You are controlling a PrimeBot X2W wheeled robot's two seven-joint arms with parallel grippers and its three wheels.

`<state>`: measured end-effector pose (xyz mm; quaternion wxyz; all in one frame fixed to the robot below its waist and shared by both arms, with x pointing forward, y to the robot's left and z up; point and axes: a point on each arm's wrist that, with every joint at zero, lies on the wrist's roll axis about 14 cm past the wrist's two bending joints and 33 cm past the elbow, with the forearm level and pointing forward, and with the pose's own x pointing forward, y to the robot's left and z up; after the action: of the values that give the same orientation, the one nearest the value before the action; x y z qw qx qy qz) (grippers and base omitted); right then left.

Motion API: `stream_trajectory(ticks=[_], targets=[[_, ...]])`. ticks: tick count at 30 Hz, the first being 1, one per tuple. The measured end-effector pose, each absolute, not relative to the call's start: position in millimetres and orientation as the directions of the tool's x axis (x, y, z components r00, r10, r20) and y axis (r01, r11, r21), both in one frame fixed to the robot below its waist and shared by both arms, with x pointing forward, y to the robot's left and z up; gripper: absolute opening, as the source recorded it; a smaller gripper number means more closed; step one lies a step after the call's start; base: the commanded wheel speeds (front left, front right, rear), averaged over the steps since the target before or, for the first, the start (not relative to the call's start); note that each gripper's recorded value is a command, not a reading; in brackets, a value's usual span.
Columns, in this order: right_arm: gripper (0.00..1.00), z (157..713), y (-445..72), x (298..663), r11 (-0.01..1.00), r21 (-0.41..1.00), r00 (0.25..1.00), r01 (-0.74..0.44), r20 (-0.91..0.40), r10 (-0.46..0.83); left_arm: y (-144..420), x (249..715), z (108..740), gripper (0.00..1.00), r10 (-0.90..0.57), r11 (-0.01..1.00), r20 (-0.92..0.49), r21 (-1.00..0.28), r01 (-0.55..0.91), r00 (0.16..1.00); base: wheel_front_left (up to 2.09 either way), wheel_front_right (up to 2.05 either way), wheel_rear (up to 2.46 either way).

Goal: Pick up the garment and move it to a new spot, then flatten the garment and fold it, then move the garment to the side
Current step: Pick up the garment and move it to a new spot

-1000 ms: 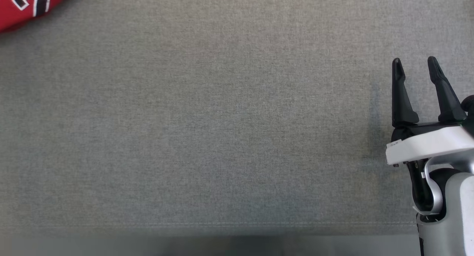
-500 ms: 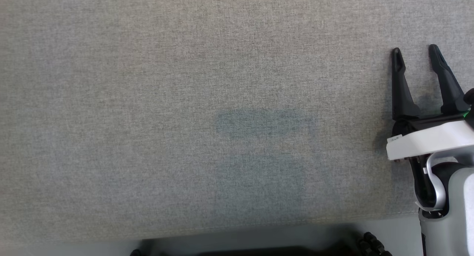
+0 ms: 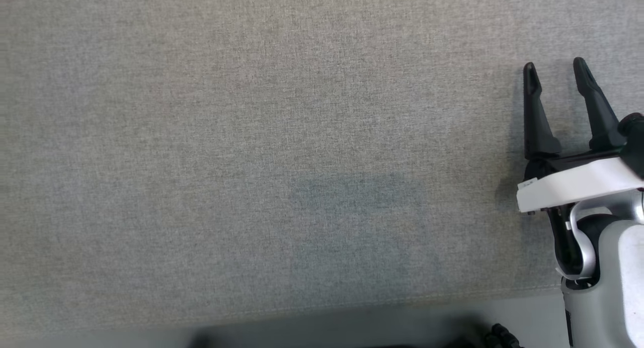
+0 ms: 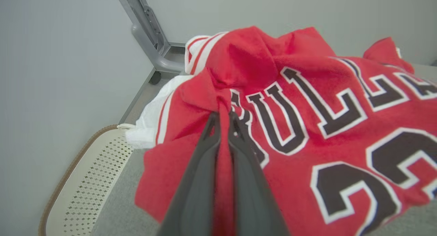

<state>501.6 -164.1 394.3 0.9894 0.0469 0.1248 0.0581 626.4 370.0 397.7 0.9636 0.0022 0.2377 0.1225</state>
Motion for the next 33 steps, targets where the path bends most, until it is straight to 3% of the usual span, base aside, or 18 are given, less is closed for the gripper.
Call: stream_trajectory(ticks=[9, 19, 24, 33], targets=[[1.0, 424, -161, 494, 0.985, 0.138, 0.976, -0.105, -0.176, 0.129, 359, 648, 494, 0.0, 0.177, 0.98, -0.247, 0.13, -0.149, 0.953, 0.0, 0.0, 0.0], [1.0, 468, -168, 473, 0.985, 0.146, 0.99, -0.094, -0.092, 0.108, 290, 653, 603, 0.0, -0.024, 0.976, -0.051, 0.216, 0.035, 0.998, 0.0, 0.0, 0.0], [1.0, 484, -176, 457, 0.983, 0.166, 0.995, -0.074, -0.058, 0.085, 230, 647, 624, 0.0, -0.172, 0.955, -0.038, 0.239, 0.176, 0.984, 0.0, 0.0, 0.0], [1.0, 502, -194, 431, 0.983, 0.18, 0.999, -0.028, -0.021, 0.032, 104, 617, 582, 0.0, -0.448, 0.852, -0.153, 0.224, 0.472, 0.881, 0.0, 0.0, 0.0]])
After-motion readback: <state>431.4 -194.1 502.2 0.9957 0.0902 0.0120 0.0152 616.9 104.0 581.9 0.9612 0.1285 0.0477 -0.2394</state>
